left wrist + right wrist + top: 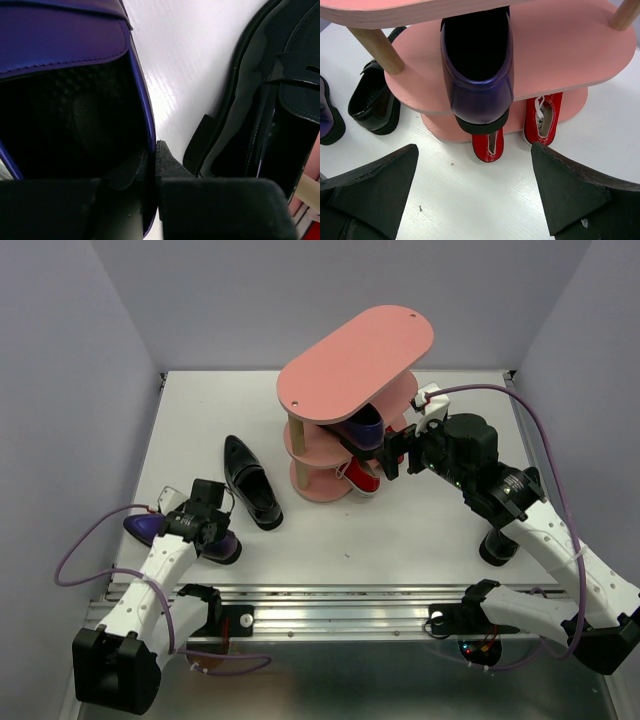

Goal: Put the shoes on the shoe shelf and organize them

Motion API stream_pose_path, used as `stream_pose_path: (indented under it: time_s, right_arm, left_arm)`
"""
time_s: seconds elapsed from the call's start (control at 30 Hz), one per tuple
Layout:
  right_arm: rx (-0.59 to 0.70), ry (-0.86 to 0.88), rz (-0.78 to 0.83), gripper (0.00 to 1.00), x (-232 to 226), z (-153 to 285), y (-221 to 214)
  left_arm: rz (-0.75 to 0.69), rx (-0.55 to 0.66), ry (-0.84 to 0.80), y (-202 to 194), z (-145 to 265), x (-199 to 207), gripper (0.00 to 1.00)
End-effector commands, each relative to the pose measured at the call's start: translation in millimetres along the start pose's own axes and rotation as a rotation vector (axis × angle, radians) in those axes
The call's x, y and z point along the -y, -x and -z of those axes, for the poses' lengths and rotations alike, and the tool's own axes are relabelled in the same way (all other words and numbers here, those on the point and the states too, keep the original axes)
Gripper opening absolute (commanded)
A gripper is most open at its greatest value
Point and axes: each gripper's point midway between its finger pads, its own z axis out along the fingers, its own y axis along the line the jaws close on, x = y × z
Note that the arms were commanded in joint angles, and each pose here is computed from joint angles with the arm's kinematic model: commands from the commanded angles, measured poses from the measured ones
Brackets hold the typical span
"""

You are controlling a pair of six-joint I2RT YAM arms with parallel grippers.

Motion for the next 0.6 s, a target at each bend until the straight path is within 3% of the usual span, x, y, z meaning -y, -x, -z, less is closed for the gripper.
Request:
stream_pose_path:
  time_s: [0.0,0.03,0.33,0.57]
  right_arm:
    - [0.056,0.006,-0.007,1.0,-0.2,1.9,15.3]
    - [0.056,0.006,-0.007,1.0,-0.2,1.6,15.0]
    - [0.055,0.009,-0.007,1.0,-0.8,1.1,15.6]
    - [0.06,0.014,-0.02,1.0,-2.4,0.9,19.1]
  left_arm:
    - [0.041,0.02,-0.056,7.4,7.4,14.1,0.06]
    - [0.041,0.034,-0.055,11.4,9.8,14.9,0.0]
    - [0.045,0.258,-0.115,82.0,69.9,42.1,0.0]
    - [0.043,0.266,-0.178,97.2,98.4,64.9,0.0]
